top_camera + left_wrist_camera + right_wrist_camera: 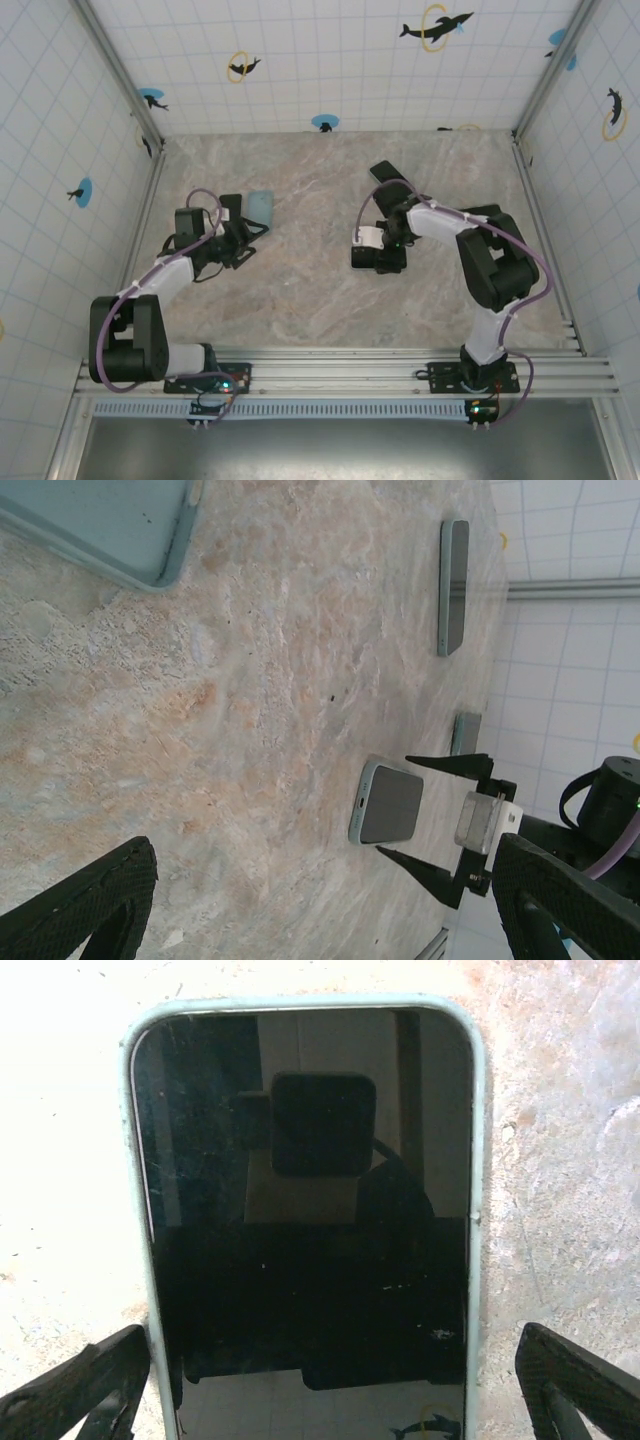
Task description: Take the phone out of the phone case
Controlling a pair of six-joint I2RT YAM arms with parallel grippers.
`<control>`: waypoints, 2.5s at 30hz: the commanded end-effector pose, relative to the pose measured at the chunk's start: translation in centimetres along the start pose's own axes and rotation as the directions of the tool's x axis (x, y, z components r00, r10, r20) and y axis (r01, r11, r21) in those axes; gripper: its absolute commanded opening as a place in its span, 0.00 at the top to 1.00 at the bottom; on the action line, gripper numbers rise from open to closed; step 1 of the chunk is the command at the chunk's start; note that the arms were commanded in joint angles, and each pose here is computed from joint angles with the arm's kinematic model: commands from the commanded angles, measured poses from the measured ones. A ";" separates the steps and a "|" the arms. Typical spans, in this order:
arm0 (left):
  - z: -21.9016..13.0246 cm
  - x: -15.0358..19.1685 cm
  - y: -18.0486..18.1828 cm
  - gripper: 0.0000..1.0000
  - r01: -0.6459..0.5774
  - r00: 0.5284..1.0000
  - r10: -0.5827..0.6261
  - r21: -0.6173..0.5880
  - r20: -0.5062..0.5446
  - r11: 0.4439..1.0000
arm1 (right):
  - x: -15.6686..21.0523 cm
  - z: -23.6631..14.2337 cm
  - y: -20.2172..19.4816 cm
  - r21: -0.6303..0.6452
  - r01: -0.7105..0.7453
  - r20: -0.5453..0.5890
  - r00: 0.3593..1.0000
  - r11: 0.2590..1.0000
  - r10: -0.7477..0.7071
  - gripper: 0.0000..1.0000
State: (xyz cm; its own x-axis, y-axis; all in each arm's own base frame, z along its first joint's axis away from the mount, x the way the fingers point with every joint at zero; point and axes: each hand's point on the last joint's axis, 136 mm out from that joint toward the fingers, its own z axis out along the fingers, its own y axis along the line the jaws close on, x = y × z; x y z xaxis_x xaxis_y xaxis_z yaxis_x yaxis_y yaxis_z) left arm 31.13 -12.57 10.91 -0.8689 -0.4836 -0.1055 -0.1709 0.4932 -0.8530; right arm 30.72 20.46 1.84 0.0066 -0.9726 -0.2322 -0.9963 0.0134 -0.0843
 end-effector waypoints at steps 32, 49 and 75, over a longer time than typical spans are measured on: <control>0.2 0.2 -3.4 0.11 -0.074 0.997 0.076 0.077 -0.024 0.994 | -0.5 -0.3 0.8 -0.078 -0.025 0.002 1.000 0.997 0.026 0.45; 2.7 3.0 -7.5 0.15 -0.136 0.980 0.154 0.135 -0.130 0.981 | -5.0 -5.9 0.2 0.040 -0.060 0.229 0.972 0.997 0.049 0.50; 9.6 9.7 -13.3 0.52 -0.213 0.875 0.300 0.255 -0.381 0.943 | -11.7 -14.2 -0.2 0.177 -0.035 0.436 0.899 0.984 -0.046 0.50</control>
State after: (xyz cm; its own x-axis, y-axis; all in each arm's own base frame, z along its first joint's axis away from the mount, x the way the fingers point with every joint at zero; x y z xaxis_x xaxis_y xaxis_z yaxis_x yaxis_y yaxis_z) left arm 29.20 -29.95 15.26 -0.9906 -0.0237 -0.1347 0.1125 0.4185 -0.9012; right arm 28.60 26.86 13.37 0.0224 -0.8436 -0.5366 -0.9856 0.0713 -0.1532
